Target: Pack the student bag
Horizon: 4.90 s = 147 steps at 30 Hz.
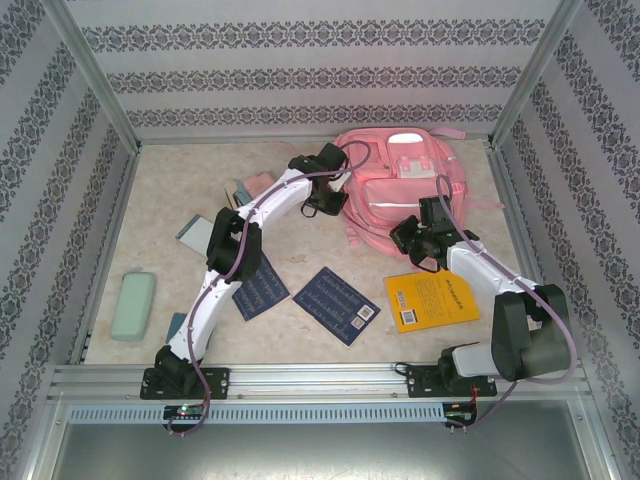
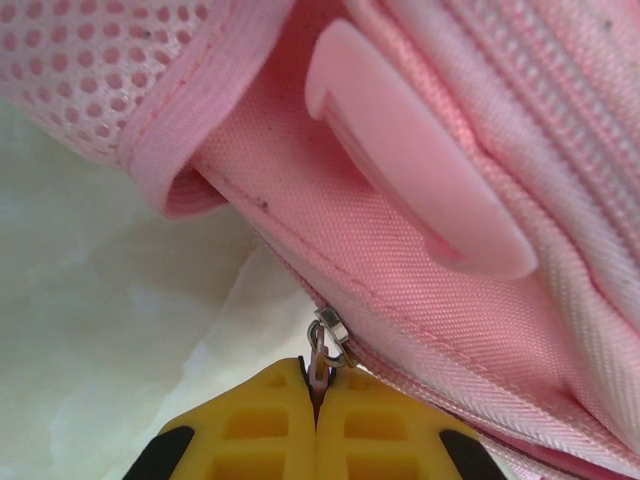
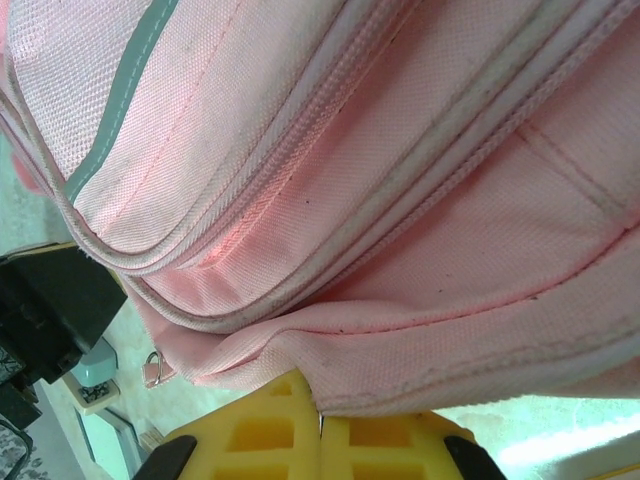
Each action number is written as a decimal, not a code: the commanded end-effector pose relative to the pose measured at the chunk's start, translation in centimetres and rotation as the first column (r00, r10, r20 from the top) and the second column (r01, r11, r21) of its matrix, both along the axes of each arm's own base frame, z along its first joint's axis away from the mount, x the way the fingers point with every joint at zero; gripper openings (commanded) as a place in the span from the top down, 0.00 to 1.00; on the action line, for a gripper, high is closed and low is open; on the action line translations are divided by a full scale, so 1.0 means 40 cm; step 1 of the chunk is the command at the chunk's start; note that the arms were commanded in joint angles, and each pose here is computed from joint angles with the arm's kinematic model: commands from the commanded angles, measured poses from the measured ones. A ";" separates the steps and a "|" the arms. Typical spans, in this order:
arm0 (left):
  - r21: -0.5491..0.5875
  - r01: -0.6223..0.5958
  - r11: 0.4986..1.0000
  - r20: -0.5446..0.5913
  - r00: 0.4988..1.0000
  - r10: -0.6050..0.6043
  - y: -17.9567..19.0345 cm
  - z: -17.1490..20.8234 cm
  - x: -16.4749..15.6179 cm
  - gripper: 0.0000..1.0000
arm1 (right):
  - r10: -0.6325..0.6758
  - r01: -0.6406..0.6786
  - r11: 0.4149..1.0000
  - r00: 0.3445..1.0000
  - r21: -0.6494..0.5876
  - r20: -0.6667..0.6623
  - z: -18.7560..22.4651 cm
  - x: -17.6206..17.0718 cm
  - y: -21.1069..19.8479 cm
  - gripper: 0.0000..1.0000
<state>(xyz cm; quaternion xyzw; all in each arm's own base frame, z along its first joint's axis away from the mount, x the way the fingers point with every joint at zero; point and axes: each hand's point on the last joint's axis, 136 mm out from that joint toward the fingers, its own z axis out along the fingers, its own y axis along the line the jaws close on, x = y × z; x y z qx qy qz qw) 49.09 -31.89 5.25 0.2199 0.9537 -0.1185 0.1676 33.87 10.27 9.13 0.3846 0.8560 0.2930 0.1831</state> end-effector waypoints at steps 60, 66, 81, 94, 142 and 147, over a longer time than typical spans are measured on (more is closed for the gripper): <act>-0.271 -0.346 0.898 -0.013 0.935 0.356 0.160 0.209 -0.072 0.29 | 0.734 -0.743 0.613 0.661 -0.269 -0.154 -0.025 0.055 0.401 0.43; -0.255 -0.413 0.874 0.032 0.900 0.434 0.223 0.239 -0.098 0.29 | 0.781 -0.759 0.563 0.618 -0.326 -0.090 0.071 0.046 0.402 0.41; -0.321 -0.550 0.771 0.020 0.810 0.586 0.374 0.280 -0.253 0.28 | 0.816 -0.678 0.165 0.502 -0.716 -0.288 0.051 0.187 0.247 0.37; -0.305 -0.571 0.762 -0.019 0.804 0.595 0.408 0.238 -0.354 0.28 | 0.713 -0.731 0.072 0.514 -0.679 -0.477 -0.109 0.255 0.182 0.42; -0.211 -0.836 0.506 -0.041 0.525 0.850 0.610 0.090 -0.557 0.28 | 0.818 -0.749 0.510 0.574 -0.424 -0.031 0.045 0.053 0.542 0.58; -0.258 -0.852 0.456 -0.165 0.504 0.848 0.610 0.038 -0.612 0.23 | 0.882 -0.820 0.429 0.471 -0.379 -0.022 -0.005 -0.048 0.656 0.54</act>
